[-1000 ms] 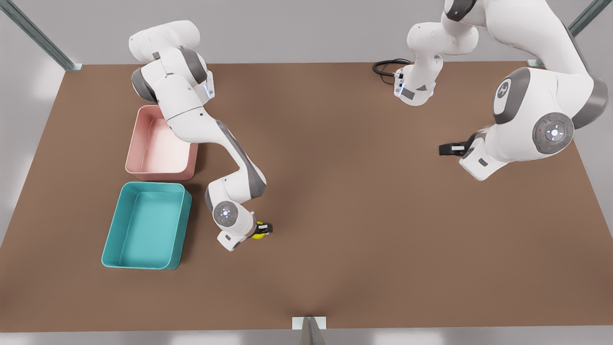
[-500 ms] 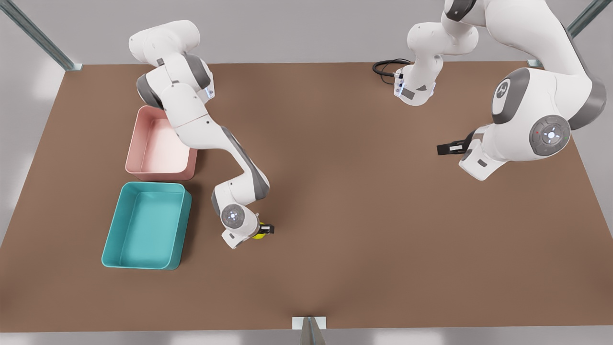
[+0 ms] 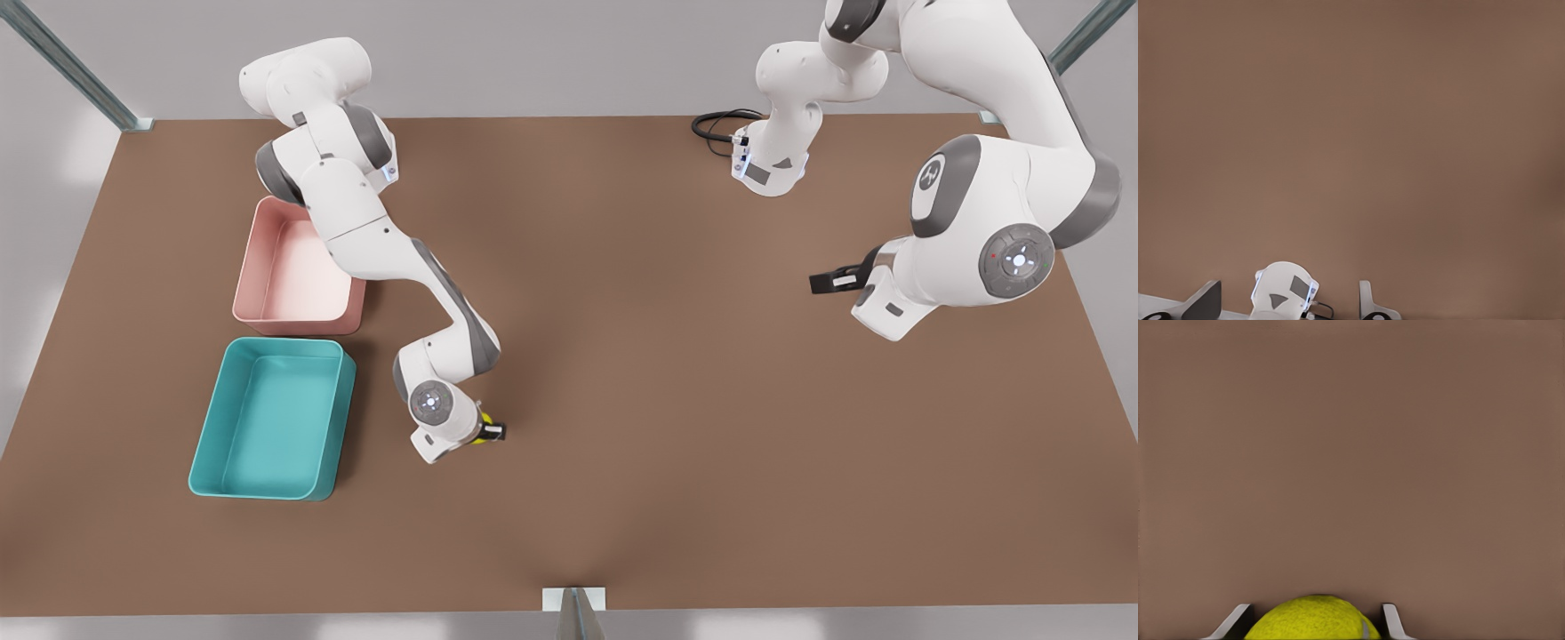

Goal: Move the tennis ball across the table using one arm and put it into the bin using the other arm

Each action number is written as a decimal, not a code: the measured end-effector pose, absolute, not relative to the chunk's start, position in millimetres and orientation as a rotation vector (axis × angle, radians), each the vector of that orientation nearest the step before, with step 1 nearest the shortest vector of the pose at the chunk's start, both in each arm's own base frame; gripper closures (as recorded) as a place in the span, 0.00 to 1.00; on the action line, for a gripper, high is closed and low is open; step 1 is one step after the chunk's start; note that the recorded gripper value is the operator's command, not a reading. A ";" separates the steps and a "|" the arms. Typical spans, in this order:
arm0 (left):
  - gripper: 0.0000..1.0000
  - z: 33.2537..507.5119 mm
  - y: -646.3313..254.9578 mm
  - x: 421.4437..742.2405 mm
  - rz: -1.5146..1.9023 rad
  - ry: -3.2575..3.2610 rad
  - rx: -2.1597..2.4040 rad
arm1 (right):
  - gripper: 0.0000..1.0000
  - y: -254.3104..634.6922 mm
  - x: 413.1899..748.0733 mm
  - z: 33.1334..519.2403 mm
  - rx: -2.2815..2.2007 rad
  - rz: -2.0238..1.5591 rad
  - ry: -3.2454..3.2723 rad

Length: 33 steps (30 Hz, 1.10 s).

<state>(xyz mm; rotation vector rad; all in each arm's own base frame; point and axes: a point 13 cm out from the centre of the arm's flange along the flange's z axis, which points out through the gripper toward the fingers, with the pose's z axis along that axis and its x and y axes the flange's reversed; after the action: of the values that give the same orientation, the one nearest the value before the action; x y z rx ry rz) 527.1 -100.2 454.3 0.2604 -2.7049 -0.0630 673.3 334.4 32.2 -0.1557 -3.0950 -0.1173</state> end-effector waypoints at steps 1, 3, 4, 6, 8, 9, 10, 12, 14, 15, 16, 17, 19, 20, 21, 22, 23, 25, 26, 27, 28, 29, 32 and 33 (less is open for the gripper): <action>0.00 454.3 -100.3 527.1 -0.063 -2.705 0.263 | 0.23 334.3 675.1 34.0 -0.160 -0.121 -3.098; 0.00 453.2 -100.5 527.3 -0.065 -2.702 0.268 | 0.23 332.4 678.5 37.3 -0.170 -0.127 -3.103; 0.00 451.7 -100.4 527.7 -0.067 -2.699 0.270 | 0.23 331.1 679.9 38.6 -0.175 -0.129 -3.104; 0.00 450.5 -100.4 528.0 -0.068 -2.697 0.274 | 0.25 328.9 683.1 42.5 -0.185 -0.137 -3.108; 0.00 450.0 -100.4 528.1 -0.069 -2.696 0.278 | 0.25 324.0 688.5 50.9 -0.197 -0.147 -3.114; 0.00 449.7 -100.3 528.2 -0.070 -2.695 0.280 | 0.25 319.5 691.2 60.7 -0.202 -0.151 -3.119; 0.00 449.5 -100.4 528.2 -0.070 -2.694 0.282 | 0.25 313.6 693.7 75.3 -0.206 -0.153 -3.122; 0.00 448.3 -100.5 528.5 -0.071 -2.692 0.285 | 0.25 291.6 694.7 113.4 -0.219 -0.142 -3.120; 0.00 447.2 -100.2 528.8 -0.071 -2.689 0.288 | 0.25 250.2 698.8 154.6 -0.251 -0.121 -3.110; 0.00 447.1 -99.9 528.9 -0.071 -2.689 0.290 | 0.25 222.5 702.4 175.3 -0.265 -0.100 -3.107; 0.00 447.0 -99.9 528.9 -0.071 -2.688 0.291 | 0.25 192.1 704.7 192.6 -0.277 -0.071 -3.101; 0.00 446.9 -99.9 528.9 -0.072 -2.688 0.292 | 0.25 157.0 706.4 206.0 -0.287 -0.035 -3.092; 0.00 446.9 -99.9 528.9 -0.072 -2.688 0.294 | 0.25 80.0 706.6 217.1 -0.309 0.035 -3.061; 0.00 446.9 -99.9 528.9 -0.072 -2.688 0.295 | 0.25 45.1 703.7 214.8 -0.309 0.067 -3.038; 0.00 446.9 -100.0 528.8 -0.073 -2.688 0.295 | 0.25 18.5 699.3 209.4 -0.292 0.100 -3.014; 0.00 446.9 -99.9 528.8 -0.073 -2.687 0.296 | 0.25 0.3 694.2 201.4 -0.262 0.126 -2.989; 0.00 446.9 -99.7 528.8 -0.074 -2.687 0.297 | 0.25 -13.9 688.3 189.3 -0.231 0.143 -2.959; 0.00 446.9 -99.6 528.7 -0.074 -2.687 0.299 | 0.00 -25.5 677.1 169.9 -0.157 0.156 -2.909; 0.00 446.9 -99.6 528.7 -0.074 -2.687 0.299 | 0.00 -27.7 673.3 165.2 -0.121 0.157 -2.894; 0.00 446.9 -99.8 528.6 -0.074 -2.687 0.299 | 0.00 -28.7 670.5 162.5 -0.086 0.156 -2.882; 0.00 446.9 -100.0 528.6 -0.074 -2.686 0.299 | 0.00 -29.3 668.2 159.7 -0.053 0.155 -2.872; 0.00 446.9 -99.9 528.6 -0.075 -2.686 0.300 | 0.00 -29.4 666.6 158.4 -0.024 0.151 -2.864; 0.00 447.2 -99.5 528.7 -0.076 -2.687 0.302 | 0.00 -16.2 673.8 180.5 0.030 0.113 -2.877; 0.00 447.3 -98.6 529.0 -0.076 -2.687 0.304 | 0.00 -11.2 675.7 198.0 0.049 0.112 -2.886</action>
<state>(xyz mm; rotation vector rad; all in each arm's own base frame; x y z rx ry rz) 529.0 -98.6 447.3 0.3044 -2.6874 -0.0762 675.7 -11.2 198.0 0.0491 -2.8856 0.1119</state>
